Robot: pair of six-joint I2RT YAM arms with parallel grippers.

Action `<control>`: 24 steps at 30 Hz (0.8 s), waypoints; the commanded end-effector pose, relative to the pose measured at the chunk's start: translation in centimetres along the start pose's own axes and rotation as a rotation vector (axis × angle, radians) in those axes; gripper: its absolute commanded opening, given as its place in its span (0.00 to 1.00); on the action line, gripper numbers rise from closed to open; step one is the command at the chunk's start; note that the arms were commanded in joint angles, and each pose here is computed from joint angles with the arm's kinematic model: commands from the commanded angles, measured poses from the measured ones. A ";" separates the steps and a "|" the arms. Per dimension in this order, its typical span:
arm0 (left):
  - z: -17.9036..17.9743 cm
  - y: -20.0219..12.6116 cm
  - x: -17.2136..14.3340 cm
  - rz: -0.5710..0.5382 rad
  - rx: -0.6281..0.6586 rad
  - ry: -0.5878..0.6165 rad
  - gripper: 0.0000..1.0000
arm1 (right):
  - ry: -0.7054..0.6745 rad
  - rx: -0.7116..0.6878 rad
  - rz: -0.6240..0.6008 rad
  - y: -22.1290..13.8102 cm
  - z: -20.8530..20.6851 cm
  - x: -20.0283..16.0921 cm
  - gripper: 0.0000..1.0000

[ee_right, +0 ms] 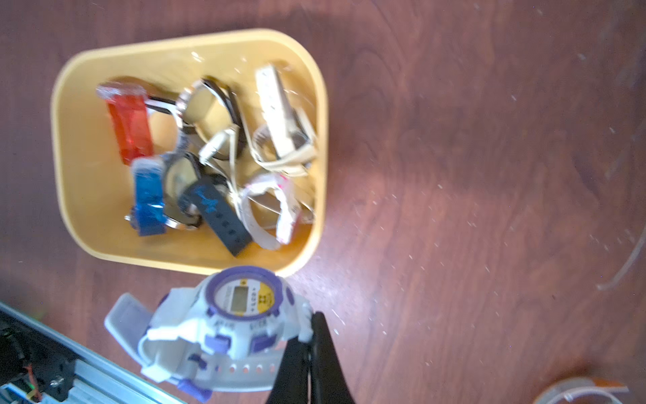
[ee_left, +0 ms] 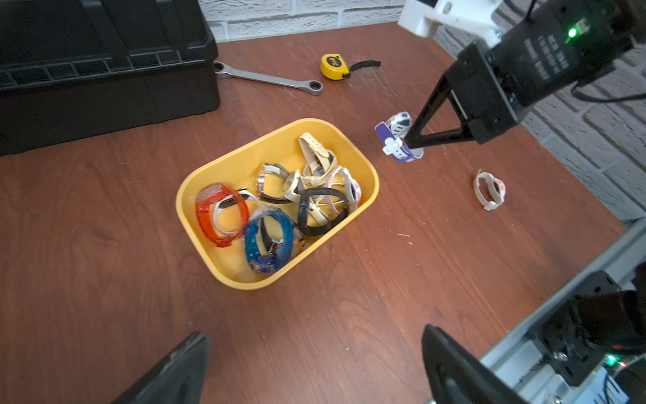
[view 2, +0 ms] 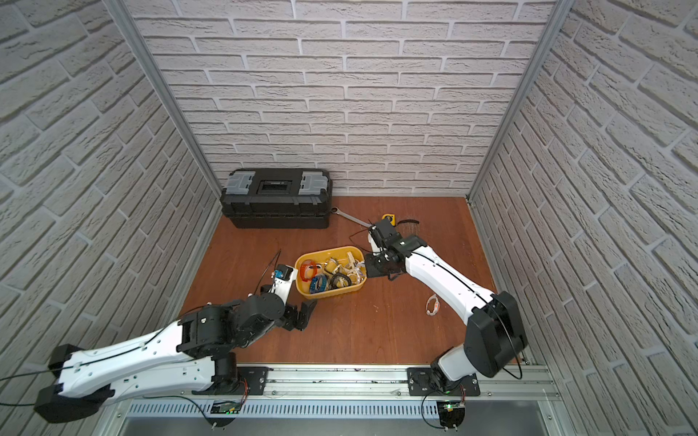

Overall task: Put the watch into the storage box
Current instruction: Place the watch in the storage box.

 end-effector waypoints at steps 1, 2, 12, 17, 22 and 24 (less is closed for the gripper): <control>1.2 0.1 -0.5 0.007 0.056 -0.009 0.98 | -0.086 0.033 0.053 1.6 2.2 1.5 0.02; 1.2 0.1 -0.6 0.009 0.058 -0.010 0.98 | -0.096 0.044 0.058 2.3 2.8 2.4 0.02; 1.3 0.3 -1.0 0.026 0.072 -0.015 0.98 | -0.155 0.053 0.134 9.1 6.2 5.9 0.02; 1.5 0.3 -1.1 0.026 0.075 -0.019 0.98 | -0.169 0.042 0.158 10.5 6.5 5.6 0.04; 1.5 0.4 -1.1 0.026 0.075 -0.018 0.98 | -0.178 0.036 0.142 9.8 6.5 5.3 0.26; 1.5 0.4 -1.1 0.024 0.077 -0.020 0.98 | -0.176 0.036 0.117 9.0 6.4 5.4 0.33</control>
Point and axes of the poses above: each gripper's point midway between its finger pads, its own y axis out along the fingers, its own z axis along the line the jaws close on, x = y × z, the point moved 6 cm from there along -y, back along the fingers, and after that the axes turned 4 degrees about -y, right-handed, at the moved point
